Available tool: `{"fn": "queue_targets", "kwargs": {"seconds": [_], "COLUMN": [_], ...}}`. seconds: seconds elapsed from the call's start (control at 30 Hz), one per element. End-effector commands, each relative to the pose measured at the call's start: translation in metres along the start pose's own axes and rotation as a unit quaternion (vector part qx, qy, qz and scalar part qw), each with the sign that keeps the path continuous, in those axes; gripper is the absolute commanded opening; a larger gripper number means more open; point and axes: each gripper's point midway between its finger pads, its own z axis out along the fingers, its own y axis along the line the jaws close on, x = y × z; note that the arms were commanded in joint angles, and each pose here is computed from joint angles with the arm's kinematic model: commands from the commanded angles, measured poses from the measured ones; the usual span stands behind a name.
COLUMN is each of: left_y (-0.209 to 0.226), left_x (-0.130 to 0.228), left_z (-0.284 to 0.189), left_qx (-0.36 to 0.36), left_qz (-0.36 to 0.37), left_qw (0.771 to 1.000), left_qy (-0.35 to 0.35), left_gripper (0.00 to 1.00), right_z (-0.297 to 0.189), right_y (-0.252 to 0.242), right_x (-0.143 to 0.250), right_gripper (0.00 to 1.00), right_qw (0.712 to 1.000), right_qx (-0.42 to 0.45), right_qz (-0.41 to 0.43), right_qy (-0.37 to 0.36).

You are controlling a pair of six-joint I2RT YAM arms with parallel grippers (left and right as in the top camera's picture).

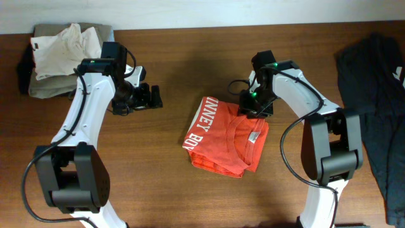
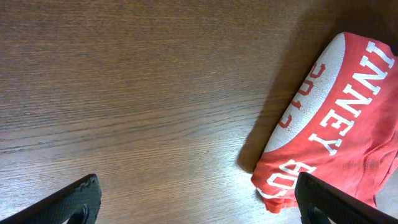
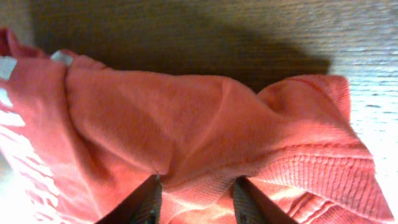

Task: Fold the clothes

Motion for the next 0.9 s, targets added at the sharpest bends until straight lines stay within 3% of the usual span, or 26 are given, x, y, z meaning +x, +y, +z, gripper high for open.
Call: {"fn": "queue_targets", "kwargs": {"seconds": [0.0, 0.1, 0.13, 0.3, 0.4, 0.53, 0.6, 0.63, 0.67, 0.7, 0.8, 0.87], "left_y": [0.001, 0.001, 0.001, 0.001, 0.001, -0.001, -0.002, -0.004, -0.008, -0.011, -0.030, -0.053], "left_x": [0.001, 0.002, 0.002, 0.001, 0.001, -0.002, -0.005, -0.007, -0.009, -0.012, -0.024, -0.027], "left_z": [-0.002, -0.002, -0.002, -0.002, -0.002, -0.002, -0.002, -0.002, -0.003, -0.003, -0.004, -0.002], "left_qx": [-0.003, -0.003, -0.003, -0.003, -0.003, 0.002, 0.004, 0.011, 0.021, 0.031, 0.070, 0.103], "left_qz": [-0.005, -0.005, -0.005, -0.005, -0.005, -0.003, -0.001, 0.000, 0.002, 0.004, 0.036, 0.079], "left_qw": [1.000, 1.000, 1.000, 1.000, 1.000, 1.000, 1.000, 1.000, 1.000, 0.999, 0.996, 0.990], "left_qy": [-0.001, 0.000, 0.000, -0.001, -0.001, -0.007, -0.014, -0.017, -0.021, -0.026, -0.051, -0.060], "left_gripper": [0.99, 0.99, 0.99, 0.99, 0.99, 0.99, 0.99, 0.99, 0.99, 0.99, 0.99, 0.99], "right_z": [0.006, 0.006, 0.005, -0.008, -0.007, -0.012, -0.016, -0.018, -0.021, -0.025, -0.054, -0.082], "right_y": [-0.007, -0.009, -0.014, -0.051, -0.064, -0.085, -0.088, -0.090, -0.092, -0.093, -0.091, -0.085], "right_x": [-0.003, -0.003, -0.003, 0.008, 0.017, 0.037, 0.047, 0.051, 0.052, 0.052, 0.042, 0.029], "right_gripper": [0.24, 0.05, 0.04, 0.06, 0.13, 0.08, 0.10, 0.30, 0.63, 0.86, 0.99, 0.99], "right_qw": [1.000, 1.000, 0.999, 0.991, 0.987, 0.972, 0.969, 0.967, 0.967, 0.966, 0.968, 0.974], "right_qx": [0.013, 0.019, 0.032, 0.128, 0.155, 0.214, 0.222, 0.224, 0.225, 0.225, 0.217, 0.197], "right_qz": [0.017, 0.018, 0.020, 0.038, 0.045, 0.083, 0.087, 0.091, 0.094, 0.097, 0.109, 0.104], "right_qy": [-0.004, -0.004, -0.004, 0.013, 0.024, 0.050, 0.070, 0.078, 0.080, 0.081, 0.067, 0.046]}}
